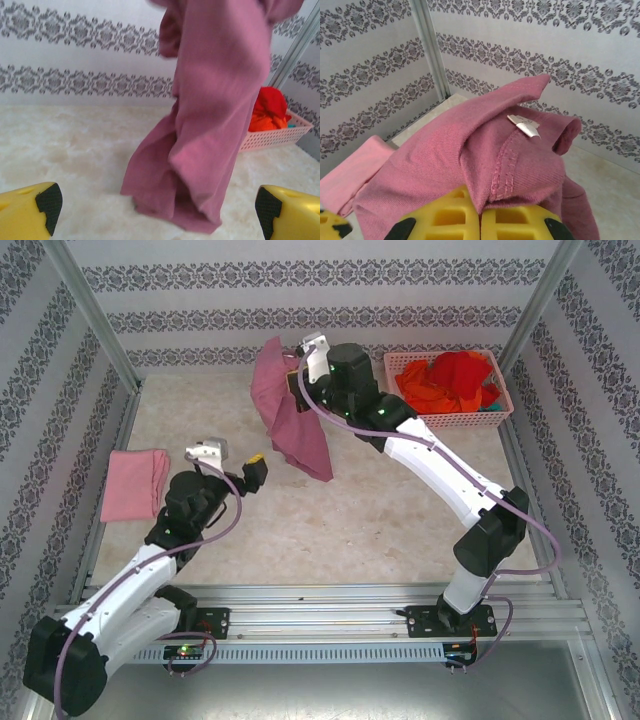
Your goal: Fold and stack the t-shirts
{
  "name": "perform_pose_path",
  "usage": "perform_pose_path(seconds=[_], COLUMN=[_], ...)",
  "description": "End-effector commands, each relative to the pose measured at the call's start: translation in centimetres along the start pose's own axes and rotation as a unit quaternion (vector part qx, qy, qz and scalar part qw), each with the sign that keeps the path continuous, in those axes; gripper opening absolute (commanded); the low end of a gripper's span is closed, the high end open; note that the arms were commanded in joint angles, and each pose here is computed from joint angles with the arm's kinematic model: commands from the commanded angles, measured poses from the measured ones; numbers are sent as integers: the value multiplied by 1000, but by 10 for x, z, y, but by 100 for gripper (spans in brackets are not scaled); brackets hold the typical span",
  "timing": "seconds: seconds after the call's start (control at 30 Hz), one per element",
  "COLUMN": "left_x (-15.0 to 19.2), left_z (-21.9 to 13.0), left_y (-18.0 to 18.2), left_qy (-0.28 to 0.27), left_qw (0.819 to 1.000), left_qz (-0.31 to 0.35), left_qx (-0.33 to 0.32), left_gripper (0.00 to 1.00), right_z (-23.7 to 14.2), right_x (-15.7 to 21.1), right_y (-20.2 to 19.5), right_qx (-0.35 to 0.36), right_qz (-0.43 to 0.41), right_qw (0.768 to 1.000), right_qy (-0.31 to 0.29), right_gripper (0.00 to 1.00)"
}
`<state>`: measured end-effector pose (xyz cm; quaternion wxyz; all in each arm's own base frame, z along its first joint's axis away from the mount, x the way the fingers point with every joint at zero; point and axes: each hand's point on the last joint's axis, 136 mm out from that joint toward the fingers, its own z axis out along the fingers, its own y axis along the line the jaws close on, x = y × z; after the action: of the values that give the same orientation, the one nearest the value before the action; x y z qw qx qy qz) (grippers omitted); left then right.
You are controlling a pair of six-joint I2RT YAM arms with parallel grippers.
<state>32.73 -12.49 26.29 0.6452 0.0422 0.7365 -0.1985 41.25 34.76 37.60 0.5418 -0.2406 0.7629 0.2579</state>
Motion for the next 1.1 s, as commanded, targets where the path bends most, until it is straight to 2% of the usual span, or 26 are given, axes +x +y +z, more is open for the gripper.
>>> perform_pose_path(seconds=[0.0, 0.07, 0.17, 0.27, 0.33, 0.37, 0.4, 0.47, 0.5, 0.53, 0.7, 0.8, 0.9, 1.07], left_x=[-15, -15, -19, -20, -21, -21, -20, -17, -15, -14, 1, 11, 21, 26], left_z=[19, 34, 54, 68, 73, 75, 75, 74, 72, 71, 62, 53, 48, 44], left_y=[-10, -11, -5, 0, 5, 8, 12, 24, 30, 35, 58, 77, 89, 94], left_qy=[8, 20, 34, 43, 45, 44, 42, 43, 46, 48, 59, 61, 64, 65], left_qw=[1000, 1000, 999, 999, 998, 997, 996, 992, 989, 985, 966, 950, 939, 935], left_qz=[4, 1, -8, -17, -28, -33, -44, -78, -102, -126, -203, -243, -268, -274], left_qx=[17, 13, -12, -30, -43, -49, -59, -86, -97, -106, -148, -184, -204, -215], left_gripper=[100, 100, 85, 52, 23, 11, 0, 0, 0, 0, 0, 0, 0, 0], right_z=[-3, -2, 0, 0, -1, -3, -5, -11, -14, -18, -36, -38, -29, -6], right_x=[-5, 0, 6, 13, 16, 17, 18, 23, 28, 34, 95, 154, 208, 275], right_y=[10, 15, 20, 20, 21, 21, 20, 12, 5, -4, -50, -64, -52, -27], right_qx=[-9, -11, -15, -12, -13, -13, -10, 8, 23, 42, 118, 133, 112, 97], right_qz=[16, 18, 22, 30, 36, 38, 41, 47, 53, 66, 153, 191, 195, 175], right_qw=[1000, 1000, 1000, 999, 999, 999, 999, 999, 998, 997, 981, 971, 967, 958], right_qy=[-17, -14, -8, 1, 3, 2, 1, -2, -3, -4, -3, 51, 119, 207], right_gripper=[0, 0, 0, 4, 11, 23, 39, 69, 78, 81, 82, 81, 77, 70])
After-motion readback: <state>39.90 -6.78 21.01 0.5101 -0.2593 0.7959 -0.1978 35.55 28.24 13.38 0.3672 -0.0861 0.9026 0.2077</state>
